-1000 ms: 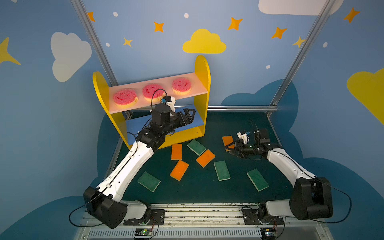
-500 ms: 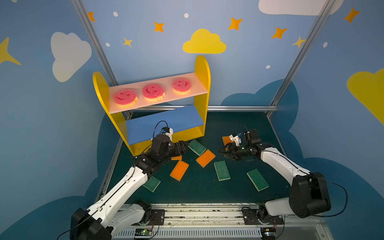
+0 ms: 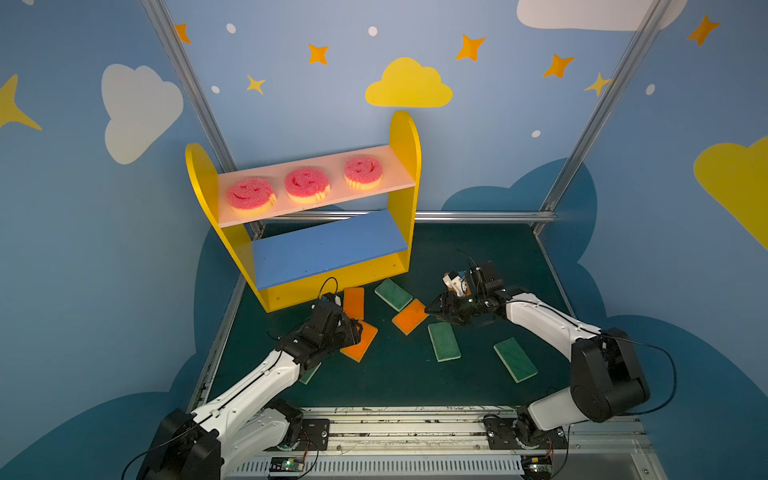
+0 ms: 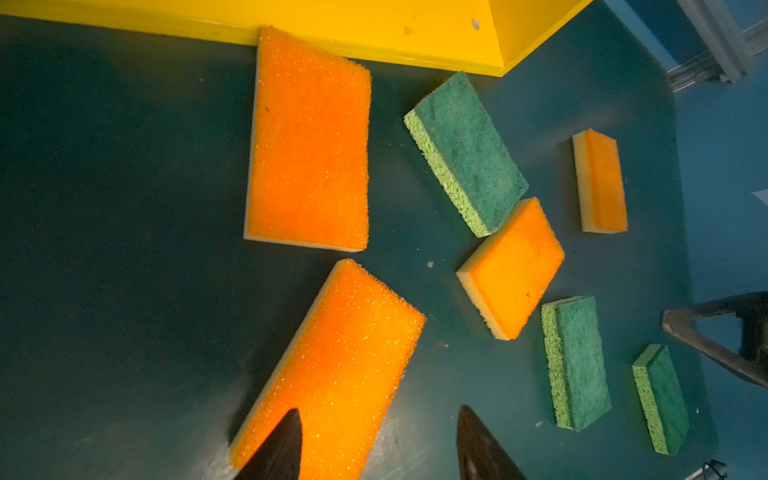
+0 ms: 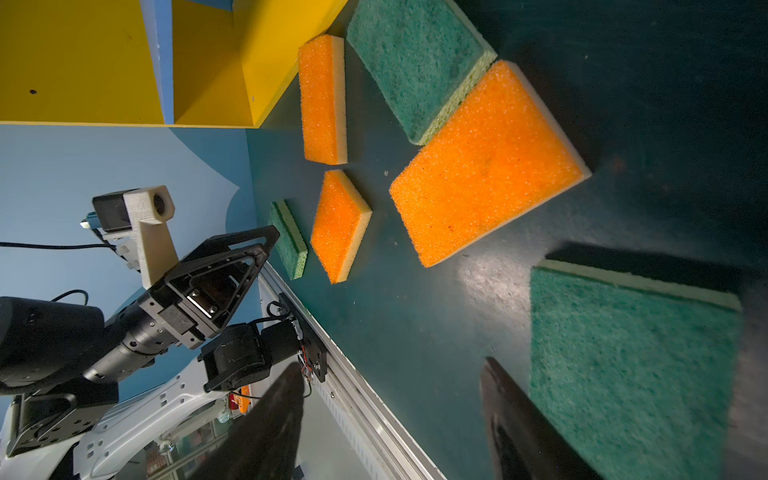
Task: Place and organize the cleaning sponges onto the shelf
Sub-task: 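Lower the left and right grippers toward orange sponges on the table, then grasp an orange sponge with each gripper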
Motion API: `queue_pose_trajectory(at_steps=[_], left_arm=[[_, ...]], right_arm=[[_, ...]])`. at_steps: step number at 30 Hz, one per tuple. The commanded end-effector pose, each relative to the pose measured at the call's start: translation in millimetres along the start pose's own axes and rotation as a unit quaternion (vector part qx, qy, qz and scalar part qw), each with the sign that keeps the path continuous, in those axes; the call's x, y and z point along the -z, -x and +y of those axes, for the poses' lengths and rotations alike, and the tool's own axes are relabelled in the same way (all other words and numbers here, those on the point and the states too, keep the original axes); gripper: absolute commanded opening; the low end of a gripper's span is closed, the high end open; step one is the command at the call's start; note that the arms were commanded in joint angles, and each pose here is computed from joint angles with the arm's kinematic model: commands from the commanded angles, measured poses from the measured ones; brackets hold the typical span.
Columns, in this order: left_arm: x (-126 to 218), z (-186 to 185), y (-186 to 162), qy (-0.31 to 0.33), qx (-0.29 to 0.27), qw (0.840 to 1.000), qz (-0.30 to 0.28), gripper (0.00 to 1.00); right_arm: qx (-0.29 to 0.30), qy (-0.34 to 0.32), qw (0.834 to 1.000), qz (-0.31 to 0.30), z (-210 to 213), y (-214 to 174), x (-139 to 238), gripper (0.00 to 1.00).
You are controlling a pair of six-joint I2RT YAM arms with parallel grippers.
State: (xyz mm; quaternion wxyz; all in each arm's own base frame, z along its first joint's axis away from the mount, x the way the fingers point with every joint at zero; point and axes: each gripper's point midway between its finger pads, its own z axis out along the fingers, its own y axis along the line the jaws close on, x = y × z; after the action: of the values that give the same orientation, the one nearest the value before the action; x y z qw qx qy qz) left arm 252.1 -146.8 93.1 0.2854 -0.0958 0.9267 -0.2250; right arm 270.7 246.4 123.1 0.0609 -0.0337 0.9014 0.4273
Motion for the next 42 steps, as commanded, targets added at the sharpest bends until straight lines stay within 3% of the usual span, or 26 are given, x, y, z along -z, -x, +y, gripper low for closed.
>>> queue_pose_trajectory(at_steps=[1, 14, 25, 30, 42], left_arm=[[-3.6, 10.1, -2.4, 0.024, -0.009, 1.0, 0.001, 0.64], [-32.0, 40.1, -28.6, 0.065, 0.012, 0.996, 0.054, 0.65], [-57.5, 19.9, -51.6, -0.014, 0.015, 0.993, 0.12, 0.64], [-56.0, 15.5, -54.9, -0.036, 0.026, 0.992, 0.116, 0.55], [-51.3, 7.3, -53.8, -0.053, 0.038, 0.993, 0.102, 0.21]], right_arm=[[0.018, 0.002, 1.0, -0.008, 9.2, 9.2, -2.5, 0.66], [0.02, 0.002, 1.0, 0.011, 8.6, 9.4, -17.4, 0.66], [0.021, -0.002, 1.0, 0.015, 8.0, 7.0, -17.7, 0.66], [0.021, -0.003, 1.0, 0.02, 8.9, 5.7, -19.6, 0.66], [0.029, -0.005, 0.999, 0.027, 17.2, 5.9, -23.4, 0.66]])
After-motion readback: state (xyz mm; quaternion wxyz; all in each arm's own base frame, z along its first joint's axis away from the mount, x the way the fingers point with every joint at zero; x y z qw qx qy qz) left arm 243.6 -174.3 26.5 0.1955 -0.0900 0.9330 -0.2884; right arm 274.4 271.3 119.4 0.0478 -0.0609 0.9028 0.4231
